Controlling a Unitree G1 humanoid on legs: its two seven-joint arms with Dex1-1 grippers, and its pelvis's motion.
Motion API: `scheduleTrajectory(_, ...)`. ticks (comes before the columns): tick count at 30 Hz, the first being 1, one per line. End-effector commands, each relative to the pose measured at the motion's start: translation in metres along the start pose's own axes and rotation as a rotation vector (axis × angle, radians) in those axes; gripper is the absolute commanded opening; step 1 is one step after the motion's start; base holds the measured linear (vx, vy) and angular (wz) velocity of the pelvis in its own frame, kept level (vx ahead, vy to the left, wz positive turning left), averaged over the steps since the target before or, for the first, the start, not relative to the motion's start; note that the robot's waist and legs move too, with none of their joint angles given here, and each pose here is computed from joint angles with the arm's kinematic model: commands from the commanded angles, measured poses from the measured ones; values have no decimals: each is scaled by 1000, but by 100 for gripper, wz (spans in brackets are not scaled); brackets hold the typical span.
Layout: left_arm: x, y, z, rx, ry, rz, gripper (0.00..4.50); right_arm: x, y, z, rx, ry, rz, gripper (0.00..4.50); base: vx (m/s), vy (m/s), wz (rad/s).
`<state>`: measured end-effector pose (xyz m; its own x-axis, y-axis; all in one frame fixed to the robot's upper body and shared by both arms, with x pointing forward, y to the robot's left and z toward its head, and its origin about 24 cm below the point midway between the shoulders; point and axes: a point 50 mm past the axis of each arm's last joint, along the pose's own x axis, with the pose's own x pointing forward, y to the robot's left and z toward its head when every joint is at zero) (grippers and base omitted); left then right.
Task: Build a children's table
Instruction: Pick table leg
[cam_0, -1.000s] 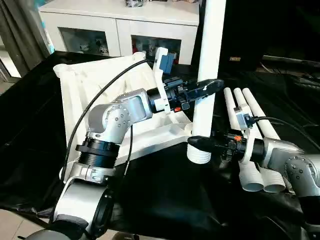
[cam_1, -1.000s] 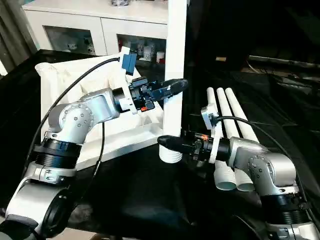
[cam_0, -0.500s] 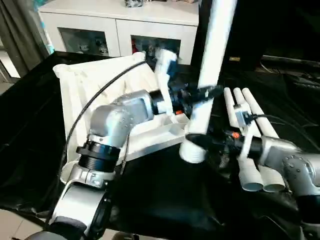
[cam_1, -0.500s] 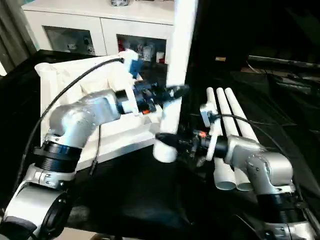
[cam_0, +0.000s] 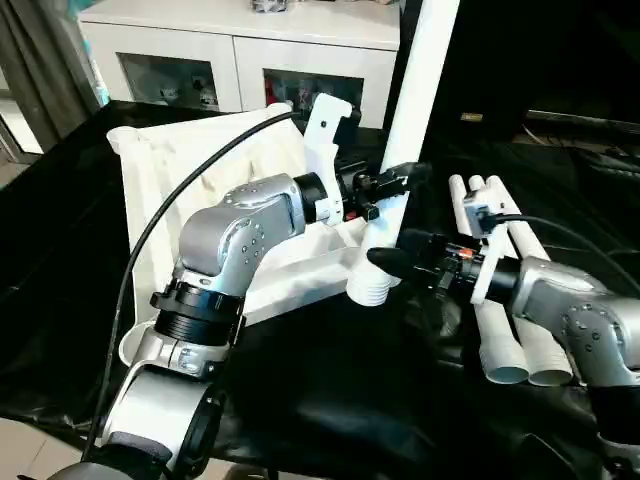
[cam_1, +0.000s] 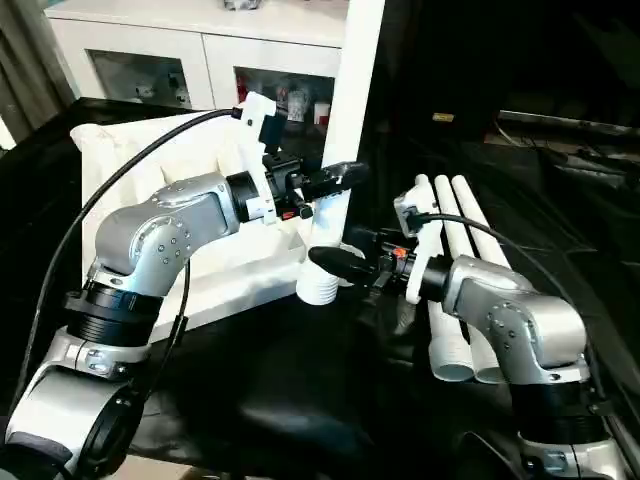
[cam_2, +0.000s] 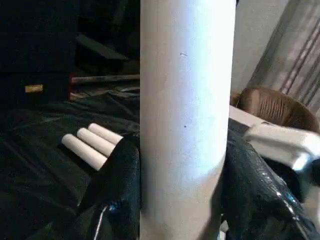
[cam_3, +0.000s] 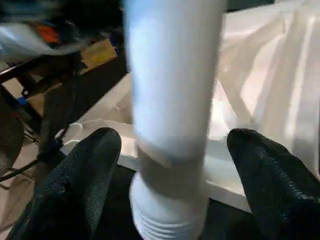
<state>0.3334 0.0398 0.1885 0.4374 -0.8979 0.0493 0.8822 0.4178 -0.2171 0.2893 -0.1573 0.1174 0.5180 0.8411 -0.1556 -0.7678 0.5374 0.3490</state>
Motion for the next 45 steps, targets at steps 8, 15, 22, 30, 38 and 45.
scheduleTrajectory(8, 3, -11, 4, 11, -12, -50, 184, 7, -1, 1, 3, 24, 16, 380, 0, 0, 0)
scheduleTrajectory(15, 3, -13, 3, 14, -6, -59, 184, 7, 1, 1, -2, 35, 43, 380, 0, 0, 0)
scheduleTrajectory(22, 3, -16, 4, 15, -7, -79, 184, 8, 3, -1, 4, 40, 61, 380, 0, 0, 0)
scheduleTrajectory(30, 3, -19, 5, 17, -5, -94, 184, 9, 4, -2, 19, 41, 89, 308, 0, 0, 0)
scheduleTrajectory(38, 2, -23, 8, 12, -8, -124, 184, 9, 5, -3, 22, 44, 100, 243, 0, 0, 0)
scheduleTrajectory(45, 3, -27, 7, 6, -6, -148, 184, 8, 5, -3, 23, 43, 110, 198, 0, 0, 0)
